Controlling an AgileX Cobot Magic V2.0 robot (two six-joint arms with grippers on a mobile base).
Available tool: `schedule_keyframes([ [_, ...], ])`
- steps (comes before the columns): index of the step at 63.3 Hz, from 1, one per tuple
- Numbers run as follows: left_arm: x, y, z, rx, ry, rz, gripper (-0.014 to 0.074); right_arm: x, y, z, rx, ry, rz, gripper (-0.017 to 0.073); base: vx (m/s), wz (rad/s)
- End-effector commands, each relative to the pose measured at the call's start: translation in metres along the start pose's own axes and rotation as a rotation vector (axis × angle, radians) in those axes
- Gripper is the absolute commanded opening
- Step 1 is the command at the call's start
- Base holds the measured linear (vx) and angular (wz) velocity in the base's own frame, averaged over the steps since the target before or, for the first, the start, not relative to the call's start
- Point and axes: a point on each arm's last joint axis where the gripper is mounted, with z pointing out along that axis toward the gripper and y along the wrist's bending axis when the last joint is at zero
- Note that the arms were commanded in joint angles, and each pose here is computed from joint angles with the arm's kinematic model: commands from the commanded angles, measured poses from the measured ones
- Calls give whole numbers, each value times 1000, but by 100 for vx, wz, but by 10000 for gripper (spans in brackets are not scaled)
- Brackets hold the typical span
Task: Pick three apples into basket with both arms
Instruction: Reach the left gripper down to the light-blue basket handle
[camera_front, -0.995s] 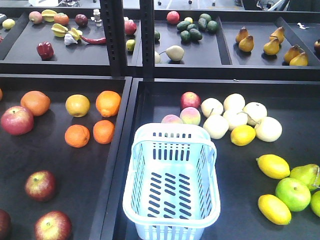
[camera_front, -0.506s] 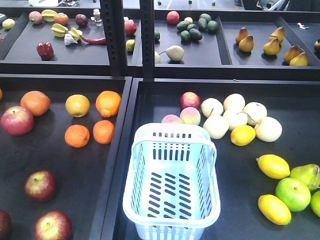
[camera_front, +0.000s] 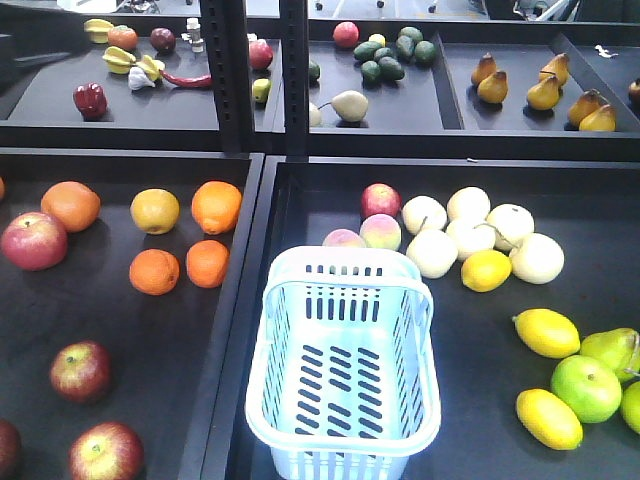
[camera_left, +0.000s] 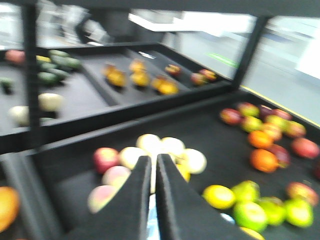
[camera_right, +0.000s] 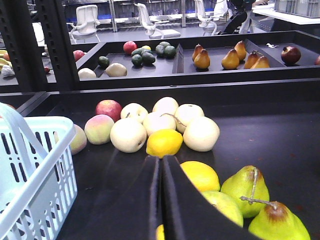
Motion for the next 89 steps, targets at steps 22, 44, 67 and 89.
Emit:
schedule_keyframes([
  [22,-22,-7,45,230,38,83,621,-2,1,0,-16,-69,-14,-5,0,0],
  [44,12,-50,123,438,245,289,557,-2,1,0,-16,-69,-14,-5,0,0],
  [67,72,-54,183,467,450,386,538,-2,1,0,-16,-69,-14,-5,0,0],
  [89,99,-41,205,450,521,372,538,-2,1,0,-16,-69,-14,-5,0,0],
])
